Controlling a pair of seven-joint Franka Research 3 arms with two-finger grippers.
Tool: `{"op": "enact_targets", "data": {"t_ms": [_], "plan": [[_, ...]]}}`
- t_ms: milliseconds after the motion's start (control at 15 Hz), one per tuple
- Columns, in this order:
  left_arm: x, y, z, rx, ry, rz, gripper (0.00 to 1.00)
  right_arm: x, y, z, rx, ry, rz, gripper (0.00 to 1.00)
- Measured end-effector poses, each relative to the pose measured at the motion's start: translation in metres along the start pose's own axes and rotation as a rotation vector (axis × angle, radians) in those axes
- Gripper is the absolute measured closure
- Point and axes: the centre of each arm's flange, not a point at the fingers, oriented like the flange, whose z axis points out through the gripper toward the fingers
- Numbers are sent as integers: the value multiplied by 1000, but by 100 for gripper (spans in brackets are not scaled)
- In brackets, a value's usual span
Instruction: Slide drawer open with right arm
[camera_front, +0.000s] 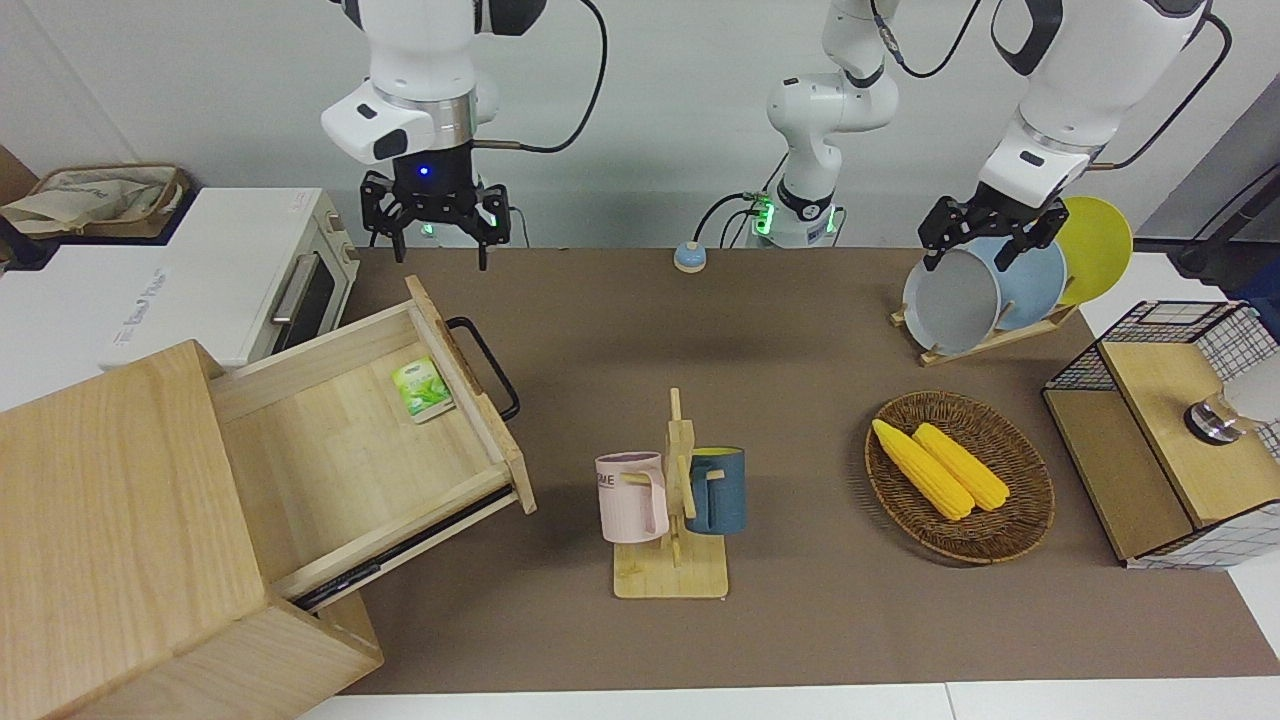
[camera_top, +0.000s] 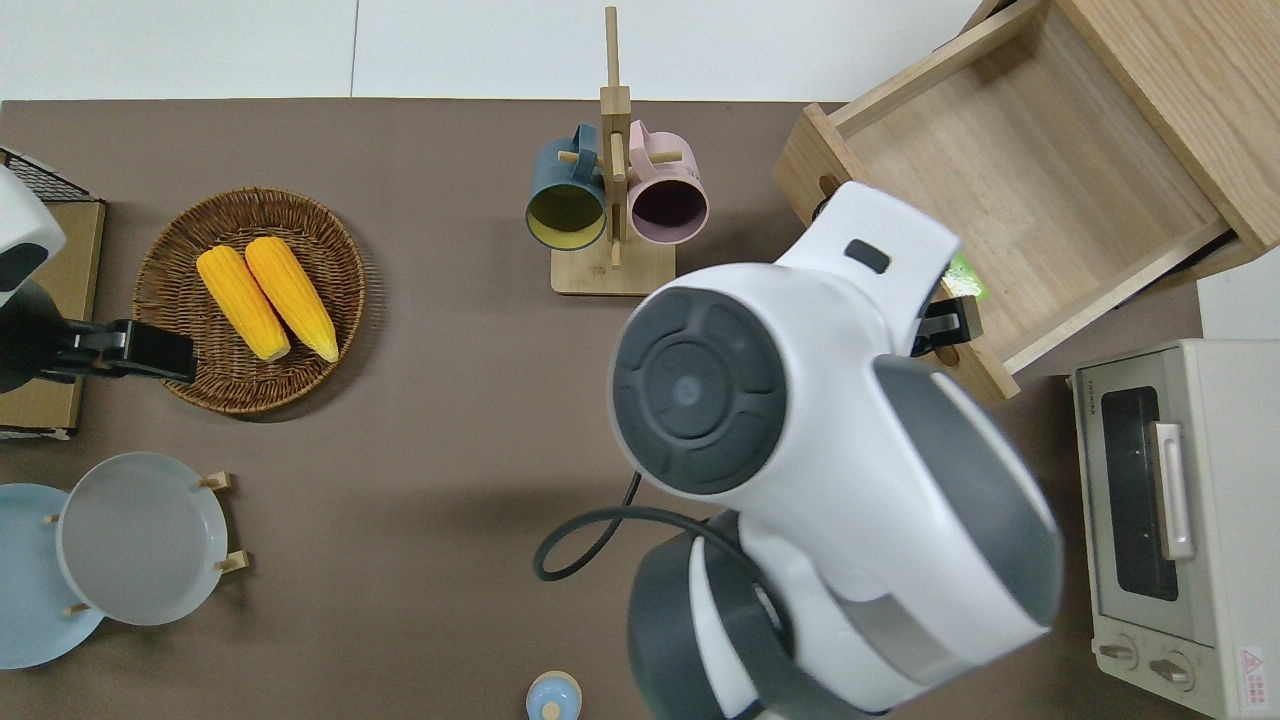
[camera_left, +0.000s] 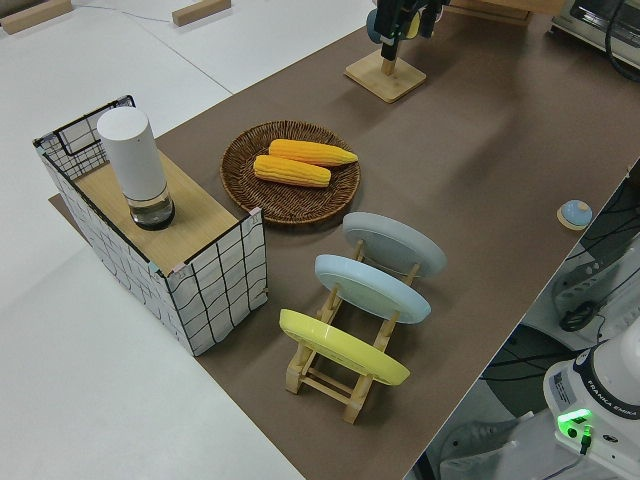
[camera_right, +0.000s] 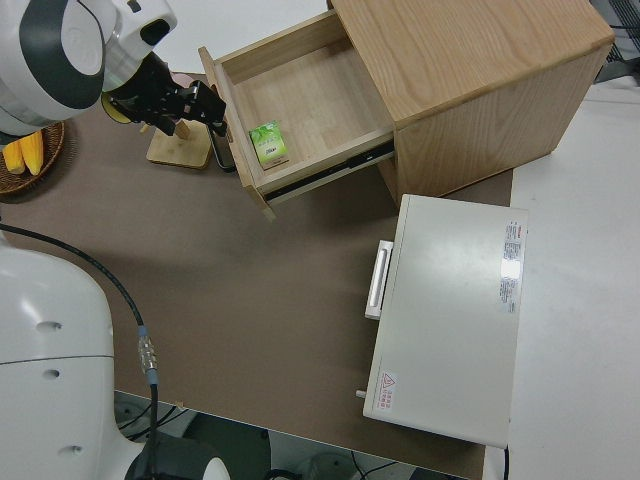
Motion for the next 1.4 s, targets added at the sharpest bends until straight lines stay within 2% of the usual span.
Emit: {"op": "enact_targets", "data": {"t_ms": [333, 600, 867, 1133, 1400], "plan": [[0, 0, 0, 0, 0, 0, 0, 13, 62, 8, 74, -25, -4, 2], [0, 0, 0, 0, 0, 0, 0, 17, 97, 14, 113, -37, 17, 2], [0, 0, 0, 0, 0, 0, 0, 20, 107, 25, 148, -58, 23, 2], [0, 0, 0, 0, 0, 0, 0, 29, 107, 45, 147, -87, 23, 2], [0, 0, 0, 0, 0, 0, 0, 33, 107, 49, 107, -74, 16, 1]]}}
